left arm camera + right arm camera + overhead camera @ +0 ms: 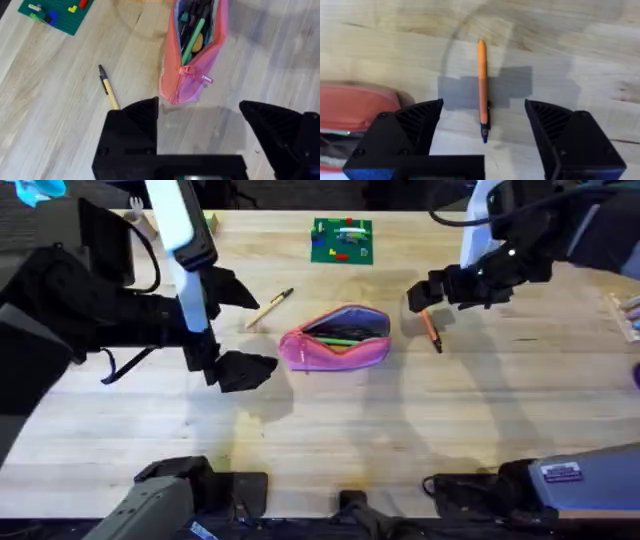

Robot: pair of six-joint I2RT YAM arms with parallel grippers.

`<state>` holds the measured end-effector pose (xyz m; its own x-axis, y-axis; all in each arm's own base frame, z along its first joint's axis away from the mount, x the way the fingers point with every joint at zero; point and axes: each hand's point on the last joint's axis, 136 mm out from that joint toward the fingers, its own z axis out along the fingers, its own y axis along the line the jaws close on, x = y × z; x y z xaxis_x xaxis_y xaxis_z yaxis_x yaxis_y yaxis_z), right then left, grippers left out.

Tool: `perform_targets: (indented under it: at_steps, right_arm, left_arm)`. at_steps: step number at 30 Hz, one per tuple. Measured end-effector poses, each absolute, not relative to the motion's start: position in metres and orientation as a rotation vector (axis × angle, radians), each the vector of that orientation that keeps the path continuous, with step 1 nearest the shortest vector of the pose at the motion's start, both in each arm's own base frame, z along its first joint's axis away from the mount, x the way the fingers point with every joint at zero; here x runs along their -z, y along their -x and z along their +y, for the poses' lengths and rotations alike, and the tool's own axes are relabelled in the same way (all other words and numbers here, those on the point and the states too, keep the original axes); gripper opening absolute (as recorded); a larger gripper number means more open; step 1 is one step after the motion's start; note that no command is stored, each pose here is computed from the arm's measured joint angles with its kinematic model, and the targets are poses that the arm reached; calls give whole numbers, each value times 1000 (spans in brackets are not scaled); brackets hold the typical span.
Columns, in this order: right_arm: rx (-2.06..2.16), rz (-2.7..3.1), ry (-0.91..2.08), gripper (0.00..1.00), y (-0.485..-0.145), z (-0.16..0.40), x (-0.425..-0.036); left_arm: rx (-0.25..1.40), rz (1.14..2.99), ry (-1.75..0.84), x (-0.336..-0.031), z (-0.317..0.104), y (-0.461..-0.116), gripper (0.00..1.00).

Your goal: Unzip the bag, pick up the pens from the table one at a time and place them inside, then zip the bag closed.

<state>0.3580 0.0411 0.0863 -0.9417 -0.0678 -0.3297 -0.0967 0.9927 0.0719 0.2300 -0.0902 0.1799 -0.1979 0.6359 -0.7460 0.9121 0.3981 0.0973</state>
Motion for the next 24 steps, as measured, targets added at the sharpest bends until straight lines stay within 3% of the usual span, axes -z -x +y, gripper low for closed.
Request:
perform_targets:
  at_steps: [24]
  right_arm:
    - [-60, 2854, 189, 997, -371, 59, -40]
  left_arm:
    - [482, 1929, -1324, -180, -90, -230, 994]
